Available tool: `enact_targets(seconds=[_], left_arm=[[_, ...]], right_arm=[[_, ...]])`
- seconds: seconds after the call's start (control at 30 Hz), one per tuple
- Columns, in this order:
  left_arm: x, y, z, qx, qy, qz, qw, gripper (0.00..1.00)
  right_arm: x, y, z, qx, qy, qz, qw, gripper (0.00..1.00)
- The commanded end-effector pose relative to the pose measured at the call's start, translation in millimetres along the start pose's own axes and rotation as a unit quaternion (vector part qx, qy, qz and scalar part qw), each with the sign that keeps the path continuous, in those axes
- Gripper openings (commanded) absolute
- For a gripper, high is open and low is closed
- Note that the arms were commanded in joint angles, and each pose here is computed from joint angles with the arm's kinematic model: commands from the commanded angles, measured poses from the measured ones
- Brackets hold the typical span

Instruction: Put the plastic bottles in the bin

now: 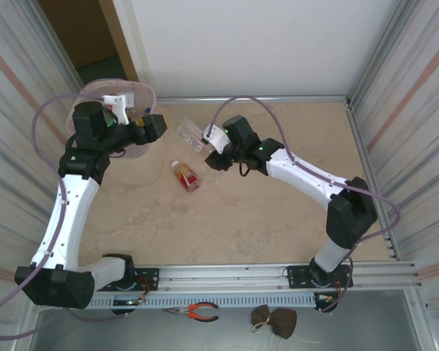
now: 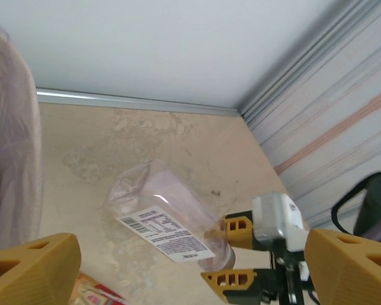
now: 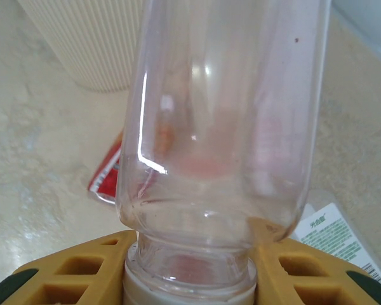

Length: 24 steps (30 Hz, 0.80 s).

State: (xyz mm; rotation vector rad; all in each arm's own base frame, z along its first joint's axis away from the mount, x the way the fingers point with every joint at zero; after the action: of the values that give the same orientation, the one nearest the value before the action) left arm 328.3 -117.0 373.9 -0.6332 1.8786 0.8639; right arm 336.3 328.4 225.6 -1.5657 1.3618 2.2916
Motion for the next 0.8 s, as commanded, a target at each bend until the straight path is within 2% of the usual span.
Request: enact_targets(seconds=[0.0,0.2,0.33,0.53,0.77], left_arm=[[-12.7,-9.7,-8.9,0.017,0.037,-0.021,0.999,0.96],[-12.7,-28.2,-24.9,0.026,0.039,-0.004,0.999,0.99],[-12.7,-36.6,-29.8,0.031,0.058,-0.014,0.998,0.99],[-21.2,-47.6,-42.7,0.086,0.093,-0.04,0.991,0.99],[-26.0,-57.6,-64.1,0.115,0.095,-0.05,0.988,0.94]], right_arm=[[-26.9,27.1,12.0,-0.022,-0.008,-0.062,0.998,0.28],[-49.4,57.1,23.8,-0.038,0.003,-0.113,0.993,0.29],[-61.9,74.2,29.4,-0.045,0.006,-0.144,0.989,0.29],[-67.8,85.3,34.8,-0.053,0.011,-0.161,0.986,0.28],[-72.3,92.1,35.5,-0.052,0.015,-0.176,0.983,0.29]])
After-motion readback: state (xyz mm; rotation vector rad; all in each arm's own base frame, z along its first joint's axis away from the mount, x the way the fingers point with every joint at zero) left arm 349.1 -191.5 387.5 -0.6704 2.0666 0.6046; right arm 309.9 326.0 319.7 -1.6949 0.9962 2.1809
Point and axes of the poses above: each hand's point on the last joint's axis, 136 mm out from that joint toward the fingers, its own y axis back along the fingers, its own z axis along the line the jaws close on, x = y × z, the point moved 2 cm from there along y, back along the fingers, and after that the axes turned 15 degrees about -y, right-handed, at the moved point
